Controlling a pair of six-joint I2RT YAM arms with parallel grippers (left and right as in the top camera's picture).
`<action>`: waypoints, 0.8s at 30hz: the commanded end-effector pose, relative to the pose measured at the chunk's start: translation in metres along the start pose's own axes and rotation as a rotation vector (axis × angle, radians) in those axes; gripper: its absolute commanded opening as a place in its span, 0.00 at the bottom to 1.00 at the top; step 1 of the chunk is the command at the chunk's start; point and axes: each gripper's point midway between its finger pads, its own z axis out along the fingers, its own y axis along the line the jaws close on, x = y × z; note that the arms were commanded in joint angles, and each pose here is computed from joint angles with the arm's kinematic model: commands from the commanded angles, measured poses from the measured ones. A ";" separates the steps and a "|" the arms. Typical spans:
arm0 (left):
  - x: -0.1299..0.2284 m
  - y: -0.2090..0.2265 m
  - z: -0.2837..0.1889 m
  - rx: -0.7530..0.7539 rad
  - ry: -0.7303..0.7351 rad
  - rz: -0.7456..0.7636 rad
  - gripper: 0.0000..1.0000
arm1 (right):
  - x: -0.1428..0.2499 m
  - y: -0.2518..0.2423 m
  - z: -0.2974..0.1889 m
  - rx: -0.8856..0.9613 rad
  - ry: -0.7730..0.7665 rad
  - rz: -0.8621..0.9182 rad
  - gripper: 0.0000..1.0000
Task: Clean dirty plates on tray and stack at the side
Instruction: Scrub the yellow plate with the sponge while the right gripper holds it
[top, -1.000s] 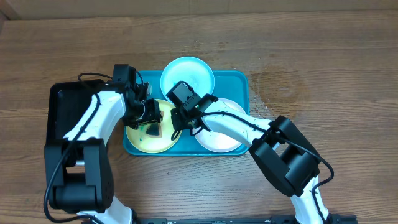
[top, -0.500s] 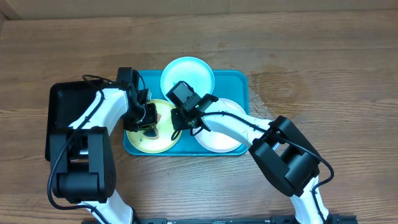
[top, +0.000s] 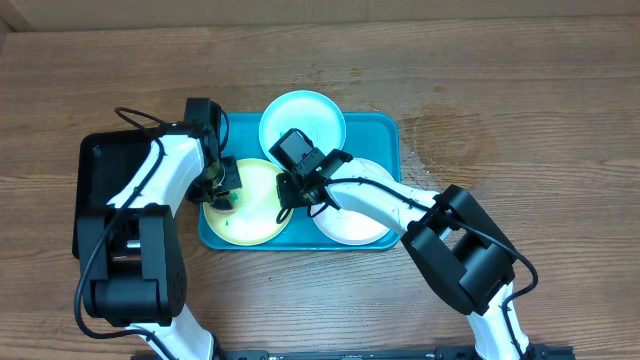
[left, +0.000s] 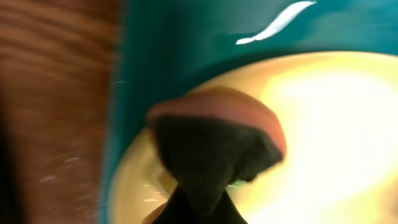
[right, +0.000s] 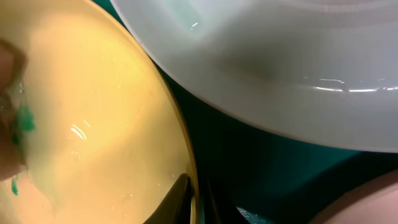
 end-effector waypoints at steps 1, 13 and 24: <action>0.003 -0.048 -0.007 0.269 0.048 0.029 0.04 | -0.001 -0.015 0.007 0.042 0.007 0.021 0.10; 0.012 -0.062 0.011 0.362 0.079 0.096 0.04 | -0.001 -0.015 0.007 0.042 0.007 0.021 0.10; 0.003 0.027 0.043 -0.168 0.038 0.056 0.04 | -0.001 -0.015 0.007 0.042 0.007 0.021 0.07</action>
